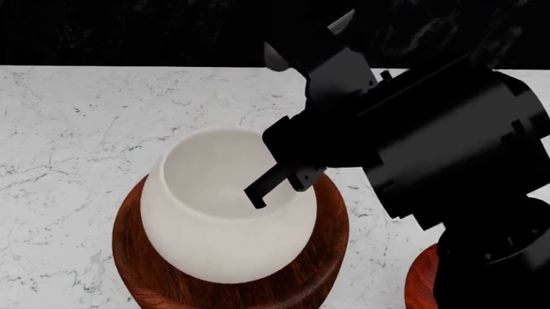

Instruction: Stack the bowls from largest to smallest.

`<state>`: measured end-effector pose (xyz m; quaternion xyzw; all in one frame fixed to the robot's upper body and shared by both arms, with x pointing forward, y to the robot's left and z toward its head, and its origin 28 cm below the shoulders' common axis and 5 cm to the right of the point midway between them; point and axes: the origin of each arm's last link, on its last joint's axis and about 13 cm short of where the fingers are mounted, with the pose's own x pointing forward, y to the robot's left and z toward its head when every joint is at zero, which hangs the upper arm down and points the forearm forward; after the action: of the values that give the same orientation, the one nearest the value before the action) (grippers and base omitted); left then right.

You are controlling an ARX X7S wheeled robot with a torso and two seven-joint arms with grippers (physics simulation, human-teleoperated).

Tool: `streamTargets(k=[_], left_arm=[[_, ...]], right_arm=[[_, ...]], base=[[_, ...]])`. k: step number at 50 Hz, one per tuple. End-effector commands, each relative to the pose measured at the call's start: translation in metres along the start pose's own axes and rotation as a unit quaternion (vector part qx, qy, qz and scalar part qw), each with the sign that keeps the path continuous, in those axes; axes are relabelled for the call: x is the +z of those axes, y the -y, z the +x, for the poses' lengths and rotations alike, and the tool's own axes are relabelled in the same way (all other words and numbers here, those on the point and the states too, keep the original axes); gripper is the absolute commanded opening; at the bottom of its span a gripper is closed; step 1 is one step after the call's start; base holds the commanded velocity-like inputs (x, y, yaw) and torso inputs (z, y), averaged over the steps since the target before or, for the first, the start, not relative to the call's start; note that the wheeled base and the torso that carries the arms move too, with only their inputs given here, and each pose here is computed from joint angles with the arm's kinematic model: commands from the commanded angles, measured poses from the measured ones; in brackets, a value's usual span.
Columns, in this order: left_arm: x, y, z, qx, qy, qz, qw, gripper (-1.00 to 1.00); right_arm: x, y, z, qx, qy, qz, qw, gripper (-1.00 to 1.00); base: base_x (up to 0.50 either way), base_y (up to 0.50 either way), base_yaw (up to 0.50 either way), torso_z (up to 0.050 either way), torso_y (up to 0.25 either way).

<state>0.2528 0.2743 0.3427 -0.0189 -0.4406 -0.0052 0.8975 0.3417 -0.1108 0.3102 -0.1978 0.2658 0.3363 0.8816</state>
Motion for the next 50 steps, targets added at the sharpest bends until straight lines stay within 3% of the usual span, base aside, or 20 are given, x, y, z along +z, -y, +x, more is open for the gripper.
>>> streamTargets(k=[1, 50], left_arm=[[0.0, -0.001, -0.001, -0.003, 0.001, -0.005, 1.0, 1.0], [0.0, -0.001, -0.003, -0.004, 0.0, -0.006, 1.0, 1.0]], right_arm=[[-0.003, -0.004, 0.006, 0.016, 0.007, -0.005, 1.0, -1.0], [-0.012, -0.009, 0.022, 0.034, -0.018, -0.013, 0.999, -1.0]], base=[[0.0, 0.0, 0.0, 0.0, 0.0], [0.0, 0.0, 0.0, 0.0, 0.0]])
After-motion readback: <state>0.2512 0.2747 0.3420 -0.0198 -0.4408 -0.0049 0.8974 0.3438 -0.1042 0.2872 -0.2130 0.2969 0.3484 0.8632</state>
